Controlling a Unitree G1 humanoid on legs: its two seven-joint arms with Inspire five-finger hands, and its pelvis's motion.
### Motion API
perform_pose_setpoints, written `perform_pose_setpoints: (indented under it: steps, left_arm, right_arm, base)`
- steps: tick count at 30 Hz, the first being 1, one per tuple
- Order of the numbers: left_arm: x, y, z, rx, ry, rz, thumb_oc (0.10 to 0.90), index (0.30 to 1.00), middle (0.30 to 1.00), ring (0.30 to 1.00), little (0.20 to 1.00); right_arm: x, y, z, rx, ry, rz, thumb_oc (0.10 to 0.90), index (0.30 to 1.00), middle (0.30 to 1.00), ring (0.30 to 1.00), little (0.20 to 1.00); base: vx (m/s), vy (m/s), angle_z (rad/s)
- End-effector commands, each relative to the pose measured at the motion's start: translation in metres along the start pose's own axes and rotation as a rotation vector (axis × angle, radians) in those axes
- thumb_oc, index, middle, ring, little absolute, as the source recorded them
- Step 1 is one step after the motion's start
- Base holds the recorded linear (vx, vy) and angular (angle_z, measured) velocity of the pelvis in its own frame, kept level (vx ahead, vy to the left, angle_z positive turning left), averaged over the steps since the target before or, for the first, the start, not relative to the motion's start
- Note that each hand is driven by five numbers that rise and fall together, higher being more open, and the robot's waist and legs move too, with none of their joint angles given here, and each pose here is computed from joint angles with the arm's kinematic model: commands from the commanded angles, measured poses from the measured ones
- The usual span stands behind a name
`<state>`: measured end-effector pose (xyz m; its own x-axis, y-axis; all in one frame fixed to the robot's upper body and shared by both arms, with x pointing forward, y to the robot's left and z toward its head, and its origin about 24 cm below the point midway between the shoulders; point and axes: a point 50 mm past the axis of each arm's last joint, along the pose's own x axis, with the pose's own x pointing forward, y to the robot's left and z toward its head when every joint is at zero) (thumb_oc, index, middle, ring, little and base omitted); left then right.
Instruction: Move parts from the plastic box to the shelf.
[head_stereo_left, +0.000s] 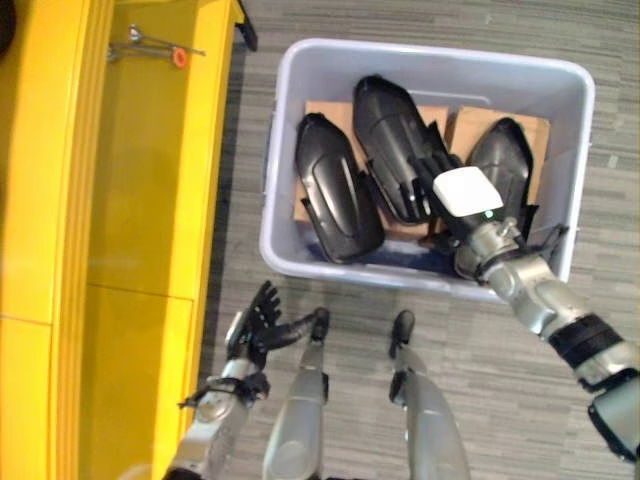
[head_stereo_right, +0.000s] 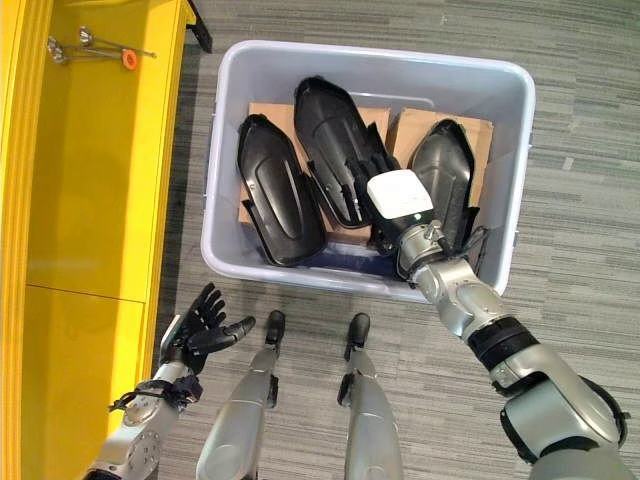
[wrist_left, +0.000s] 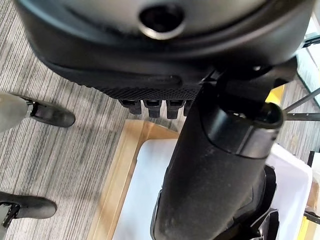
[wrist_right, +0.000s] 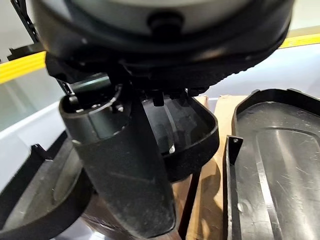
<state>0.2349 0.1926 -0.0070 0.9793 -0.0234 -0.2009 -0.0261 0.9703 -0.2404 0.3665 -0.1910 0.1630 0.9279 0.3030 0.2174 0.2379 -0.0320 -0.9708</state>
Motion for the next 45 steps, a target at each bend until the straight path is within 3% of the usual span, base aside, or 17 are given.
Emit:
perform_pose_setpoints:
  steps: [1, 18, 19, 20, 21, 25, 35, 45]
  left_arm:
    - [-0.008, -0.003, 0.018, 0.022, -0.102, -0.047, 0.9, 1.0, 1.0, 1.0, 1.0]
    - [0.003, -0.017, 0.034, 0.038, -0.166, -0.083, 0.9, 1.0, 1.0, 1.0, 1.0]
    - [0.005, -0.02, 0.035, 0.038, -0.171, -0.09, 0.9, 1.0, 1.0, 1.0, 1.0]
    - [0.006, -0.021, 0.035, 0.038, -0.173, -0.09, 0.9, 1.0, 1.0, 1.0, 1.0]
    - [0.006, -0.021, 0.035, 0.038, -0.173, -0.09, 0.9, 1.0, 1.0, 1.0, 1.0]
    - [0.012, -0.027, 0.036, 0.043, -0.179, -0.108, 0.9, 1.0, 1.0, 1.0, 1.0]
    - [0.012, -0.019, 0.034, 0.026, -0.173, -0.045, 0.9, 1.0, 1.0, 1.0, 1.0]
    - [0.006, -0.003, 0.026, 0.043, -0.133, -0.001, 0.9, 1.0, 1.0, 1.0, 1.0]
  right_arm:
    - [0.02, -0.051, 0.006, -0.076, -0.066, -0.195, 0.9, 1.0, 1.0, 1.0, 1.0]
    - [0.053, -0.053, -0.032, -0.202, 0.194, -0.112, 0.9, 1.0, 1.0, 1.0, 1.0]
    - [0.052, -0.046, -0.035, -0.191, 0.218, -0.088, 0.796, 0.855, 0.855, 0.855, 0.855]
    - [0.051, -0.041, -0.037, -0.187, 0.234, -0.067, 0.473, 0.402, 0.402, 0.402, 0.402]
    - [0.051, -0.041, -0.037, -0.187, 0.234, -0.067, 0.4, 0.3, 0.3, 0.3, 0.3]
    - [0.04, -0.009, -0.041, -0.153, 0.276, 0.05, 0.4, 0.3, 0.3, 0.3, 0.3]
    - [0.02, 0.02, -0.01, 0.088, 0.165, 0.015, 0.4, 0.3, 0.3, 0.3, 0.3]
    - [-0.008, 0.021, 0.003, 0.165, 0.063, -0.033, 0.4, 0.3, 0.3, 0.3, 0.3]
  base:
    - [0.0, 0.0, 0.0]
    - [-0.01, -0.005, 0.05]
    - [0.0, 0.01, 0.04]
    - [0.0, 0.0, 0.0]
    - [0.0, 0.0, 0.0]
    - [0.01, 0.01, 0.06]
    - [0.01, 0.017, 0.03]
    - [0.03, 0.003, 0.0]
